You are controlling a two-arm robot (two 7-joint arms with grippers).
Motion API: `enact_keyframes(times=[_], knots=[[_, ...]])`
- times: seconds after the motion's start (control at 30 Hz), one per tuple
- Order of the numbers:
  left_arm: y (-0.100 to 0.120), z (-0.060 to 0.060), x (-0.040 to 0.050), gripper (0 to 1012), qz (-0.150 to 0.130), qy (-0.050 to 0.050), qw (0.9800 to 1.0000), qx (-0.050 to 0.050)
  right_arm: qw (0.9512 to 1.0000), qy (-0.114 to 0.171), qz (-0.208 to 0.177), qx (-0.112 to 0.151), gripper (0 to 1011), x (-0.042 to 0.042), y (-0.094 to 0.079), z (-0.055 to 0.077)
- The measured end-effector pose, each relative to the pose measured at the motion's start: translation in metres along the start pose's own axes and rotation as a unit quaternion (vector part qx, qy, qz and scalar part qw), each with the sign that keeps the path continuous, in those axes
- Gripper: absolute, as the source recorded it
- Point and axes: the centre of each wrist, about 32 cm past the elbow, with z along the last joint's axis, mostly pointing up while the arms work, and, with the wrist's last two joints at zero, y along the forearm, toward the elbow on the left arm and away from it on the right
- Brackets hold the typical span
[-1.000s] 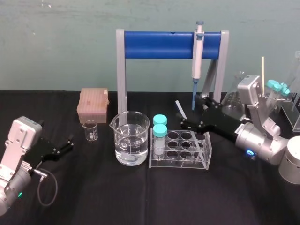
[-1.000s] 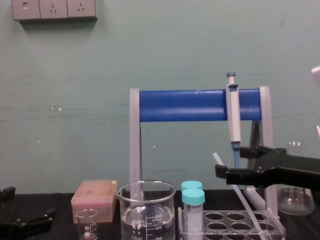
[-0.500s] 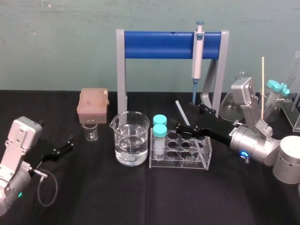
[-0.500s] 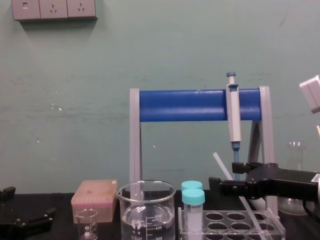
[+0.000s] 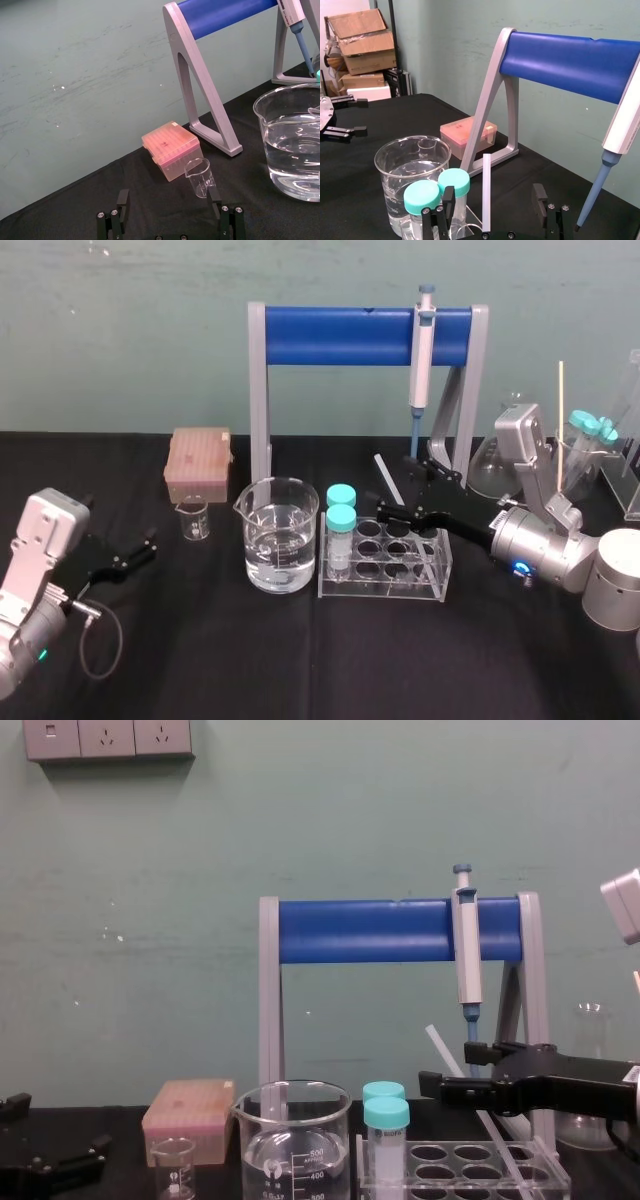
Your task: Pick up the stirring rod with one hand, then place it down.
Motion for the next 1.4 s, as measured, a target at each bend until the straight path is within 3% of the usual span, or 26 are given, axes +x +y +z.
enact_keyframes(times=[0.43,0.5,1.0,1.1,1.4], knots=[[0.0,0.0,0.0,1000,0.0,0.0,1.0,0.0,1.0,0.0,0.0,-0.001,682,-0.0003,-0.0004,-0.0001],[0.0,0.0,0.0,1000,0.0,0.0,1.0,0.0,1.0,0.0,0.0,-0.001,577,-0.0004,-0.0004,-0.0001],[0.0,0.0,0.0,1000,0.0,0.0,1.0,0.0,1.0,0.0,0.0,-0.001,117,-0.0006,-0.0006,-0.0002],[0.0,0.0,0.0,1000,0.0,0.0,1.0,0.0,1.0,0.0,0.0,-0.001,68,-0.0006,-0.0006,-0.0002],[0.0,0.0,0.0,1000,0.0,0.0,1.0,0.0,1.0,-0.002,0.0,0.002,68,-0.0008,-0.0008,0.0006]])
